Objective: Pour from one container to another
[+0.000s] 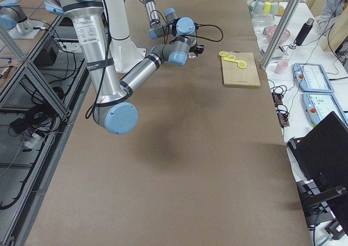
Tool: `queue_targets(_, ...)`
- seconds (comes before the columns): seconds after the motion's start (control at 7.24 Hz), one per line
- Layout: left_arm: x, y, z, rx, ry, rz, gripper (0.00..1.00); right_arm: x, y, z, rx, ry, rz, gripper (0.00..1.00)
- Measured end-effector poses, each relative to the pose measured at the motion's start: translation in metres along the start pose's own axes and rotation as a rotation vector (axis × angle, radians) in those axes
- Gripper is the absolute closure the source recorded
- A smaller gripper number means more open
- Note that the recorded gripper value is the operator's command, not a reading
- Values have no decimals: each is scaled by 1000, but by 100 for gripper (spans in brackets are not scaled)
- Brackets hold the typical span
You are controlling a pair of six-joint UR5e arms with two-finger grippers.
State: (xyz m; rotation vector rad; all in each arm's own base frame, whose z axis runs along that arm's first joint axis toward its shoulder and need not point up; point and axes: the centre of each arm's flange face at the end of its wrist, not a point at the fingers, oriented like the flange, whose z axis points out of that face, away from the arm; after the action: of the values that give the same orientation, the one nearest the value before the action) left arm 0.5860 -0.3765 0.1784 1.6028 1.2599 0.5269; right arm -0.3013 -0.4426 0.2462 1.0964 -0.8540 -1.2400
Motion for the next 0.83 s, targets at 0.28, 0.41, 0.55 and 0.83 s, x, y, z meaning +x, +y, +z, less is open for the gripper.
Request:
queue_targets(0.28,0,0,0,0,-2,2,100,4,-12,1,-10,0,6,100)
queue_targets(0.41,0,0,0,0,-2,3,100,5,-16,2,-16,0,10,100)
queue_targets(0.55,0,0,0,1,-2,3,100,6,-20,2,-23,0,14,100)
queue_targets(0.83,0,0,0,1,-3,2,100,8,-30,1,-46,22,22,100)
